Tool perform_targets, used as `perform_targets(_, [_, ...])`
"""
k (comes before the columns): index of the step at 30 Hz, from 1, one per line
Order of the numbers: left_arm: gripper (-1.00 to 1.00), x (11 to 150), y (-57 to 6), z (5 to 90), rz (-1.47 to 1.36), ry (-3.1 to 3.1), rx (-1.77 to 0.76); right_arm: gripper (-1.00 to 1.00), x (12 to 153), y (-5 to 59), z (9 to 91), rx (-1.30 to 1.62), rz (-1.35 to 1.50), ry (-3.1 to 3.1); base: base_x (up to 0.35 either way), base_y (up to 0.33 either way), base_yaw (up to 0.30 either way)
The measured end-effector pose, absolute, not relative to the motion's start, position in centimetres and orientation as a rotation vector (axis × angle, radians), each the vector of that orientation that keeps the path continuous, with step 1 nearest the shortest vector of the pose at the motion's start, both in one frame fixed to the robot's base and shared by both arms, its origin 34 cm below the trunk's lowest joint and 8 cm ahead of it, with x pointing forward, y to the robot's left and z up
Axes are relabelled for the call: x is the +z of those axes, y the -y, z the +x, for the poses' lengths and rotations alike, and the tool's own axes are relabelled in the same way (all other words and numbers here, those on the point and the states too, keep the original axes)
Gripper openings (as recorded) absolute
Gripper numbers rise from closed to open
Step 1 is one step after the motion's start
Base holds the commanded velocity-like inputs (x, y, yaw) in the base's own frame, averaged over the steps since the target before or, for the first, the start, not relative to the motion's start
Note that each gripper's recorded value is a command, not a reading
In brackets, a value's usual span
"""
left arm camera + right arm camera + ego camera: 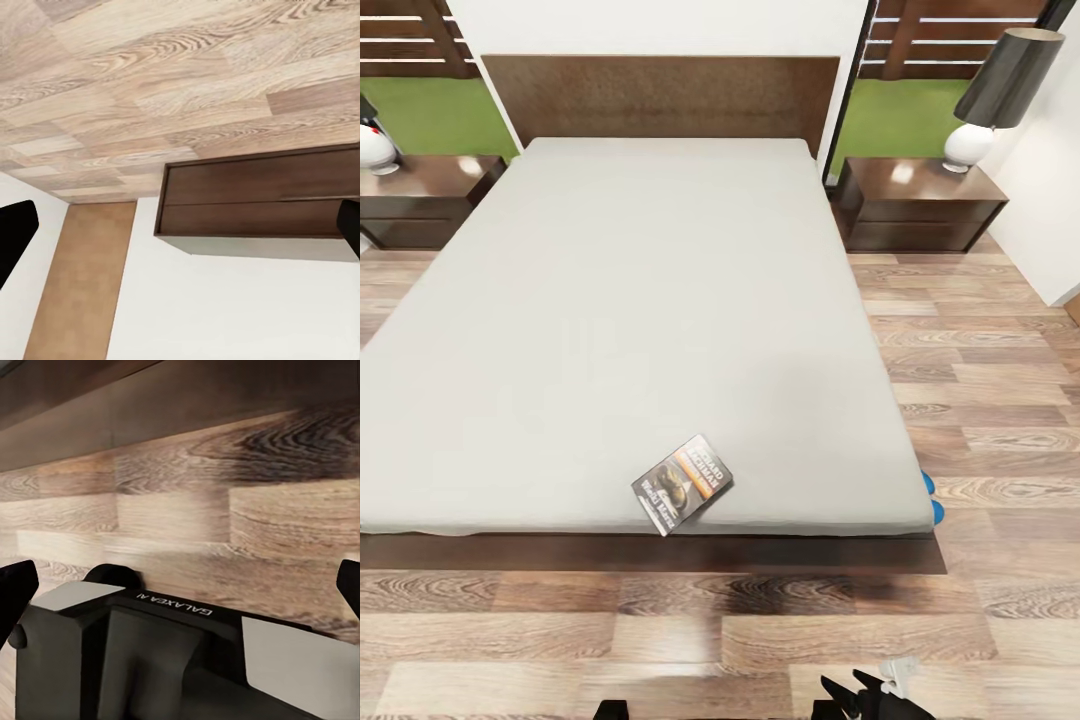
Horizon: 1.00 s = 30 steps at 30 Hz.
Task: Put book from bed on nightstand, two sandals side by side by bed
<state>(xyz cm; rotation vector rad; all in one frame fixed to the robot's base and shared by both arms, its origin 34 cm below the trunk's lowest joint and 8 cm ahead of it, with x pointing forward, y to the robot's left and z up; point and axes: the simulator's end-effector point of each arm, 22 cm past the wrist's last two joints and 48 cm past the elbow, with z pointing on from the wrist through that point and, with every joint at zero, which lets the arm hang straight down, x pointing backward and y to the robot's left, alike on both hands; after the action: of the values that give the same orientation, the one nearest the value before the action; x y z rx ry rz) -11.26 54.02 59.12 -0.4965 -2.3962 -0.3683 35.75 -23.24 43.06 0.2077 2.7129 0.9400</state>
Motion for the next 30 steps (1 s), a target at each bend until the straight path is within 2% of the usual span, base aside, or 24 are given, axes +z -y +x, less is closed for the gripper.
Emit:
perform_targets(13, [1.00, 59.1, -54.0, -11.2, -0.499, 2.399, -0.369, 1.00, 41.9, 24.7, 36.2, 0.809, 0.208, -2.748, 0.000, 0.012, 0.000])
perform_targets(30, [1.00, 59.1, -54.1, -11.2, -0.499, 2.399, -0.373, 1.00, 42.3, 23.7, 37.1, 0.842, 0.259, -2.703, -0.038, 0.107, 0.000])
